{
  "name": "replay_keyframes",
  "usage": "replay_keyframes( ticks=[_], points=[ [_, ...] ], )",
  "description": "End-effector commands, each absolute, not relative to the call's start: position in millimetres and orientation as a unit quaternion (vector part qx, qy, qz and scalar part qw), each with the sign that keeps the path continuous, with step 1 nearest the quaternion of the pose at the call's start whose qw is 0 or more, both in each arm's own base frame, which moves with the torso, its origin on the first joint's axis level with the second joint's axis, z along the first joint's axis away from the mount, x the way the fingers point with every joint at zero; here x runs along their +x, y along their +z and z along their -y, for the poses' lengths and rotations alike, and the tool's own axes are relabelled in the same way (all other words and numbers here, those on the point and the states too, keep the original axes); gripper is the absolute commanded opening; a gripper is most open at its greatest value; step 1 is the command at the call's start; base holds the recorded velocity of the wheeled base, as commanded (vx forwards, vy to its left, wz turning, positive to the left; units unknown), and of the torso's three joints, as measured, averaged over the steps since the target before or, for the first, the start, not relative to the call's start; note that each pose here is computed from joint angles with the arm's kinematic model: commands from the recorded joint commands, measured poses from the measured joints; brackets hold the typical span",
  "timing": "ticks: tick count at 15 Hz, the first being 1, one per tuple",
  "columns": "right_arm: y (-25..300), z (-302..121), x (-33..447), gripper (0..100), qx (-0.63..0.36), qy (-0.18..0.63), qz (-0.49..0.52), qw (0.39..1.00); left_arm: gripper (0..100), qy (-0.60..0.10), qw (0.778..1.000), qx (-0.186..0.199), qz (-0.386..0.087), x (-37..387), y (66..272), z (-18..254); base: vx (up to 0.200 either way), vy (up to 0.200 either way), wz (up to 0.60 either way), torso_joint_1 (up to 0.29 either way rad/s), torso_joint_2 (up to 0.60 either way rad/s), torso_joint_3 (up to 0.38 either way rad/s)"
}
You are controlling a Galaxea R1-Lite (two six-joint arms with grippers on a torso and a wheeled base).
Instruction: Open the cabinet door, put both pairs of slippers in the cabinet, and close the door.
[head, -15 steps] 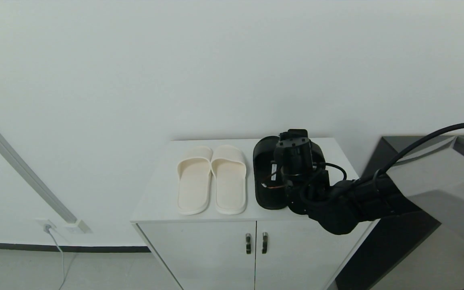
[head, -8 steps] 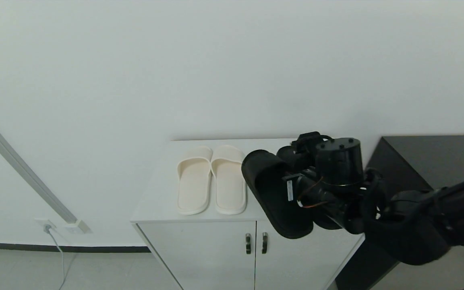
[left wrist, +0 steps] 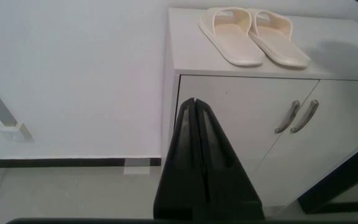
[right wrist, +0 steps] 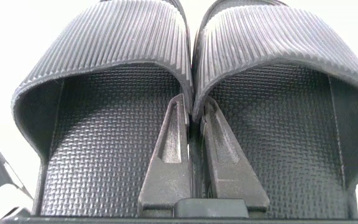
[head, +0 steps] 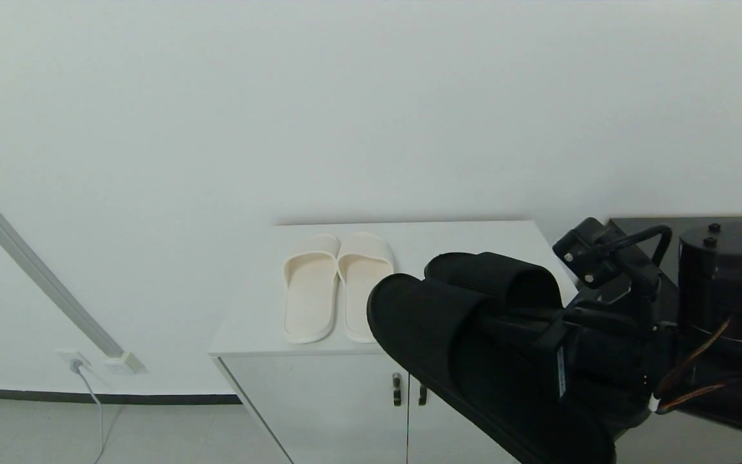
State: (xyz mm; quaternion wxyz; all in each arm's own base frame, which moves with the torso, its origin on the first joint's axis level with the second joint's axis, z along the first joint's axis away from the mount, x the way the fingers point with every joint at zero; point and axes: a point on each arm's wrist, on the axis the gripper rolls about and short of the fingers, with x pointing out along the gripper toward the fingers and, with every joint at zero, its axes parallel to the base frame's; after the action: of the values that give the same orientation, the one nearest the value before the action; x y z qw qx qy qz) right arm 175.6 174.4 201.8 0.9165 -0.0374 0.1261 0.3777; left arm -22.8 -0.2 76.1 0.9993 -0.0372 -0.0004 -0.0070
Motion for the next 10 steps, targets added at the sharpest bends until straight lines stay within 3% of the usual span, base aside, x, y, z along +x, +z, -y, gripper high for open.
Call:
replay_keyframes(
  ticks=[1,4,10],
  points=[
    [203.5,-171.1,171.5,0,-0.036,0.379,-0.122,0.917,0,-0.007,0.999,-0.038,0.000,-22.7,76.1,0.2,0.000,0.000,0.00,0.000,0.00,0.000],
    [201.9,-171.0,171.4,0,-0.037,0.379,-0.124,0.916,0,-0.007,0.999,-0.038,0.000,-22.7,76.1,0.2,0.000,0.000,0.00,0.000,0.00,0.000],
    [198.1,-170.0,170.4,0,-0.040,0.379,-0.131,0.915,0,-0.007,0.999,-0.038,0.000,-22.7,76.1,0.2,-0.200,0.000,0.00,0.002,0.00,0.001]
  ],
)
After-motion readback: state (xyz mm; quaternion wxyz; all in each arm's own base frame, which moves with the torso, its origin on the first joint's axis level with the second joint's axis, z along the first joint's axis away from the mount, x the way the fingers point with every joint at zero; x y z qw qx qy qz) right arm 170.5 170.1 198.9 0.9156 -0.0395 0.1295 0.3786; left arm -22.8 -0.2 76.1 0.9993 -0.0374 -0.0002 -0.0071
